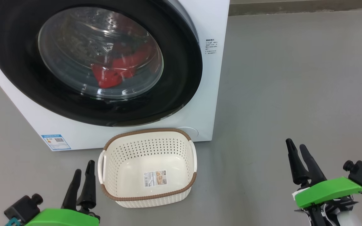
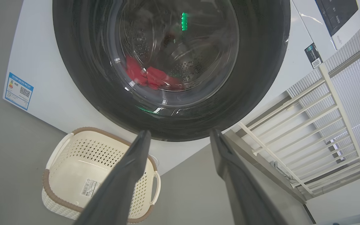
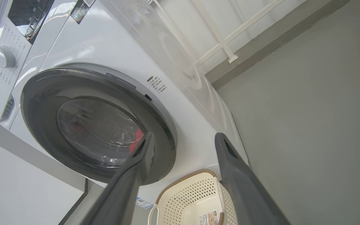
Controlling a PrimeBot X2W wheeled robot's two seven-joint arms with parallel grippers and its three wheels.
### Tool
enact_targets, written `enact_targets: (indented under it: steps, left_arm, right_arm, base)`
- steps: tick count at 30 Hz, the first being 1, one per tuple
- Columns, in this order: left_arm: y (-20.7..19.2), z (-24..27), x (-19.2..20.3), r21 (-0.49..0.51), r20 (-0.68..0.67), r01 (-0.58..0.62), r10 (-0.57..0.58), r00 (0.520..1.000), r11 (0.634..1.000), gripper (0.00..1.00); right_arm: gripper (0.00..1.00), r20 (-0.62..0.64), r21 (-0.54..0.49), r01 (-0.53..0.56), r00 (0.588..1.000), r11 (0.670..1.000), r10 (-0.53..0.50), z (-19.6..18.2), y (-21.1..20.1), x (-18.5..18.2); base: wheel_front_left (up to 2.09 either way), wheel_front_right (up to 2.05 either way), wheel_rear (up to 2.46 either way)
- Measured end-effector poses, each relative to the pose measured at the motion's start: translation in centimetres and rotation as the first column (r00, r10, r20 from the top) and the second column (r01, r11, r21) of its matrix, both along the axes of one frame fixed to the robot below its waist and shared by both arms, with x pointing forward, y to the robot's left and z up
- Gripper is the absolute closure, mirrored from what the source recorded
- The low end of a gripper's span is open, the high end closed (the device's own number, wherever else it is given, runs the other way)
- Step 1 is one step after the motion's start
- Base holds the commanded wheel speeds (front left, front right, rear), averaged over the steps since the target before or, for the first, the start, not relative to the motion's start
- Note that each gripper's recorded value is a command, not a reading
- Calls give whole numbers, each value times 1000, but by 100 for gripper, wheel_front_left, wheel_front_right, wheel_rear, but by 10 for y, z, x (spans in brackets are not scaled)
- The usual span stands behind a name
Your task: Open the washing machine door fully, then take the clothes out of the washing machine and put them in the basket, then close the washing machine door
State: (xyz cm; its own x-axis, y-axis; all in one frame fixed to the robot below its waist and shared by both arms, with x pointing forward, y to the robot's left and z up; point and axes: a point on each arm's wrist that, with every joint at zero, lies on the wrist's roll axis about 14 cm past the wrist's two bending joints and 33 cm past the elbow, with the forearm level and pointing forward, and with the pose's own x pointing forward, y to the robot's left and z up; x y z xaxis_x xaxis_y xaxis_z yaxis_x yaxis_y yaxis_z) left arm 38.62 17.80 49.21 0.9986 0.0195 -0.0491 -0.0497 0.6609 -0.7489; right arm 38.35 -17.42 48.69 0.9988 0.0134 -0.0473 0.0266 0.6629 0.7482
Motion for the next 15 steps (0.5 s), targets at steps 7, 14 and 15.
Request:
enact_targets:
  steps: [7, 14, 15]
  left_arm:
    - [-1, 3, 1, 77, 14, 0, -1, 1000, 997, 0]
    - [-1, 12, 7, 154, 46, -5, -2, 999, 988, 0]
    - [-1, 13, 7, 167, 50, -7, -2, 999, 986, 0]
  right_arm:
    - [0, 39, -79, -6, 999, 997, 10, 10, 2, 5]
    - [0, 71, -153, -19, 997, 988, 30, 18, 8, 11]
    - [0, 75, -161, -20, 997, 987, 33, 19, 9, 11]
  base:
    - [0, 0, 0]
    - [0, 0, 0]
    - [0, 0, 0]
